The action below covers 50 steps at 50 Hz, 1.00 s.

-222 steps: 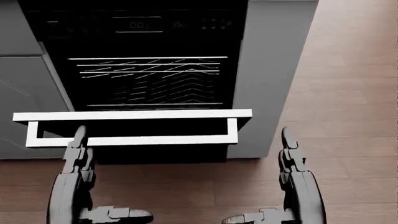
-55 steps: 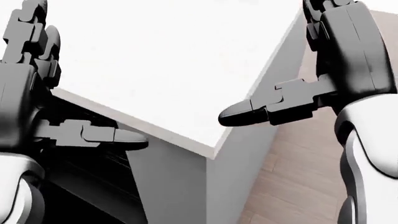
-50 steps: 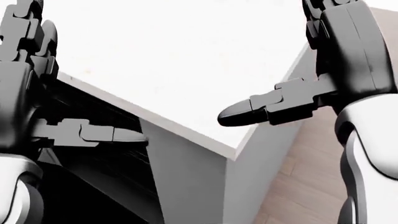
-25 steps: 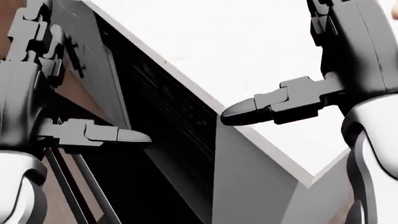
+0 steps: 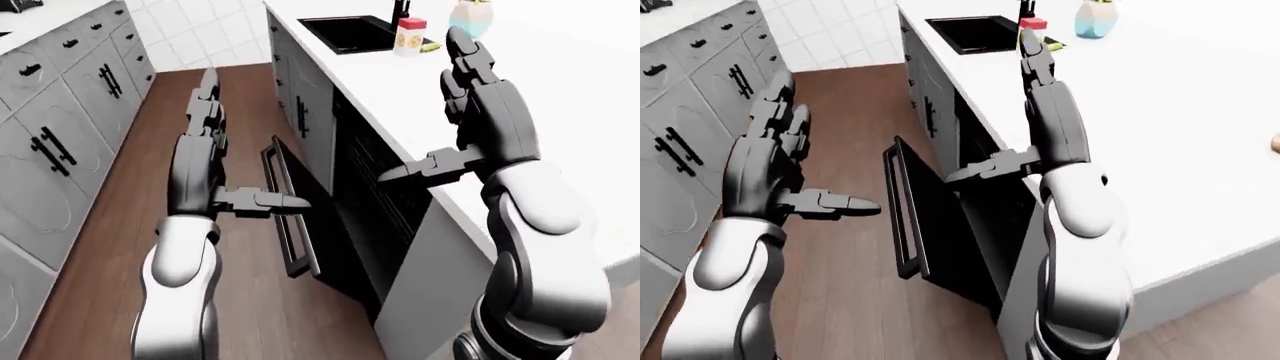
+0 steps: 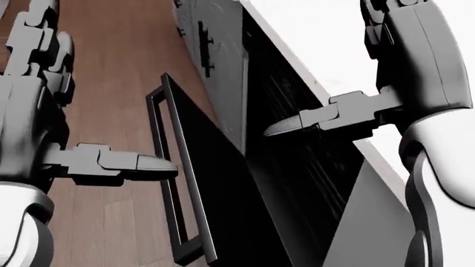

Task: Close the dishwasher door

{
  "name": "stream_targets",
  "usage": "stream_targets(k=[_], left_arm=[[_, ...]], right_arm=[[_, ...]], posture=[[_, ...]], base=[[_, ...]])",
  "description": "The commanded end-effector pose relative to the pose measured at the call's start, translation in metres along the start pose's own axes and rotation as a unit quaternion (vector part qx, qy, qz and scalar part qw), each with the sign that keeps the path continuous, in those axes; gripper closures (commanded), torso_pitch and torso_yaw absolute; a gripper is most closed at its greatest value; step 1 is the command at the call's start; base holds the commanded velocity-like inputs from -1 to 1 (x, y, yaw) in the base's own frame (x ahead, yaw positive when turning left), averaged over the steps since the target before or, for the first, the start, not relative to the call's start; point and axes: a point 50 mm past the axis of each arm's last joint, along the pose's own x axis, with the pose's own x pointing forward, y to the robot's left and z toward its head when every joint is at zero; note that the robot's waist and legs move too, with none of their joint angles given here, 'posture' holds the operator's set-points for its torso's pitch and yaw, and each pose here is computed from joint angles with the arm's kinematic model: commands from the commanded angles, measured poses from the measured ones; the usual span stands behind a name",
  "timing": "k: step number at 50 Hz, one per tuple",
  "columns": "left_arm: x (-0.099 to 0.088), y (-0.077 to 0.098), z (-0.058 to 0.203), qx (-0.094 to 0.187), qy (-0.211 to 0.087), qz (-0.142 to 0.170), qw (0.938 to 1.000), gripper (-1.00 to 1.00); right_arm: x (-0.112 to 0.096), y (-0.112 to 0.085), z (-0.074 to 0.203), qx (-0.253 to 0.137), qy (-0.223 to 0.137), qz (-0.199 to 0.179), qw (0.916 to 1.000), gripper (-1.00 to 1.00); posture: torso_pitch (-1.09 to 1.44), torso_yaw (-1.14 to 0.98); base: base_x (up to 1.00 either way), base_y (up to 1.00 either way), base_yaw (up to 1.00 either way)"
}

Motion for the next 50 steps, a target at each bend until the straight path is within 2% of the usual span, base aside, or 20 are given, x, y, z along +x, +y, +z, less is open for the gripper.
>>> stream_targets(k=[1,22,25,50], left_arm=[[-0.001,0.005,0.017,0.005,-0.048,0.017,0.9987,-1.0],[0.0,0.005,0.009,0.006,-0.04,0.018,0.999,-1.0],[0.0,0.005,0.009,0.006,-0.04,0.017,0.999,-1.0],[0.004,0.007,0.006,0.004,-0.037,0.019,0.9991,-1.0]], right_arm=[[-0.002,0.001,0.015,-0.006,-0.042,0.001,0.9991,-1.0],[0.0,0.004,0.013,-0.007,-0.041,0.006,0.9991,-1.0],[0.002,0.005,0.011,-0.003,-0.034,0.009,0.9994,-1.0],[0.004,0.005,0.012,0.013,-0.045,0.013,0.9988,-1.0]], posture=[[0.0,0.0],[0.0,0.0],[0.0,0.0],[0.0,0.0]], base=[[0.0,0.0,0.67],[0.0,0.0,0.64],[0.0,0.0,0.08],[0.06,-0.04,0.0]])
